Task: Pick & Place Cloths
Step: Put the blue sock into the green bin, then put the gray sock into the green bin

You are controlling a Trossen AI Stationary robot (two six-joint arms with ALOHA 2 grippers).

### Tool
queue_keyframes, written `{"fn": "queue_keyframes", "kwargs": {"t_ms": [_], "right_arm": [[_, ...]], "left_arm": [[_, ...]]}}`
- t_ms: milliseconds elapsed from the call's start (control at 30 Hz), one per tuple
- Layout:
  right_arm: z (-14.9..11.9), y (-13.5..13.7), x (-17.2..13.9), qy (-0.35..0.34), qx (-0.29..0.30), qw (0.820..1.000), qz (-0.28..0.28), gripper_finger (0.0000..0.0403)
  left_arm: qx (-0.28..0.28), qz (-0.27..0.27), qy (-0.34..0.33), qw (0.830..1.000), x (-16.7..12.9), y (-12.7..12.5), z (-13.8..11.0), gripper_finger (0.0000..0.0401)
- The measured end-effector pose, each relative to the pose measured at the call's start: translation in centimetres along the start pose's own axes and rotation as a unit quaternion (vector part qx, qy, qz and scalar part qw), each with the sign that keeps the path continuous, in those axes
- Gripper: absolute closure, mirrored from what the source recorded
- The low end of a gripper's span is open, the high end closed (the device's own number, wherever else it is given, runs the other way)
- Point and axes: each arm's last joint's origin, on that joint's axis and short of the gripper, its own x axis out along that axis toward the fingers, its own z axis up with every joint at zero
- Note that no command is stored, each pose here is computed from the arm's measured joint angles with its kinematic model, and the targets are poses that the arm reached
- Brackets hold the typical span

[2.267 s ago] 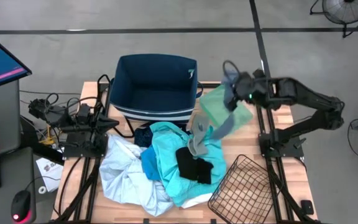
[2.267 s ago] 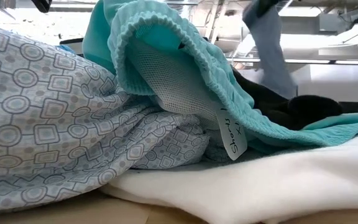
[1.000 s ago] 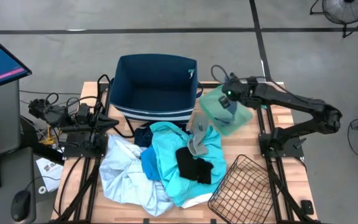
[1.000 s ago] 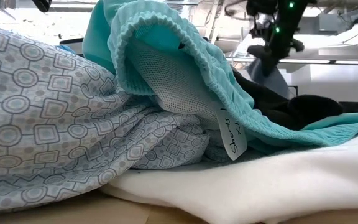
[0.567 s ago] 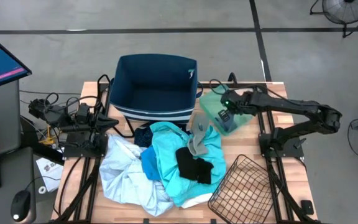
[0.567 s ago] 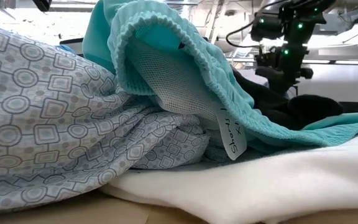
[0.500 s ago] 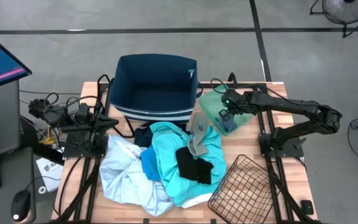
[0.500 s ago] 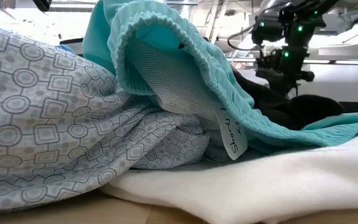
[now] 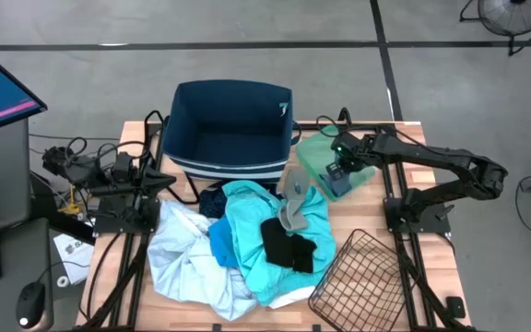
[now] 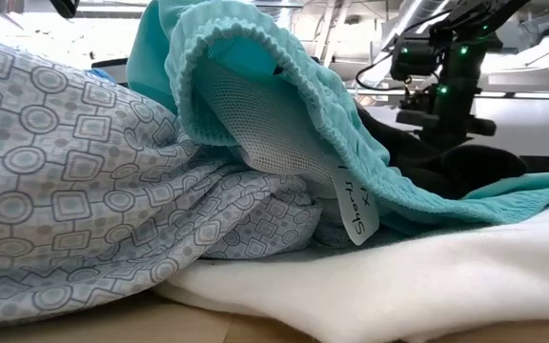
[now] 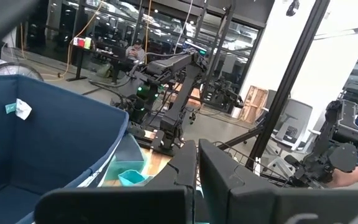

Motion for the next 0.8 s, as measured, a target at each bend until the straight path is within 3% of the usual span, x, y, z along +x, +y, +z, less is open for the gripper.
{"fn": "queue_keyframes", "kwargs": {"t_ms": [200,400,600,800], "right_arm": [[0.7,0.5,-1.6,-0.002,-0.035,0.999,0.008,0.0261],[2.6,0.7,-4.9,-0.022,-0.03,0.999,0.027,0.0164],[3.4,3.7,-11.1,-0.085,-0.078,0.987,0.113,0.0156],[0.8,7.7,-15.9,-0.127,-0.12,0.96,0.219,0.0172]], "left_arm": [[-0.002,0.0,0.0,1.0,0.0,0.0,0.0,0.04],[0.002,0.009,0.001,1.0,0.4,-0.2,-0.1,0.0381],[0.025,0.009,0.002,1.0,2.0,-1.3,-0.3,0.0312],[0.051,0.022,0.013,0.998,3.0,-1.9,-0.8,0.024]]}}
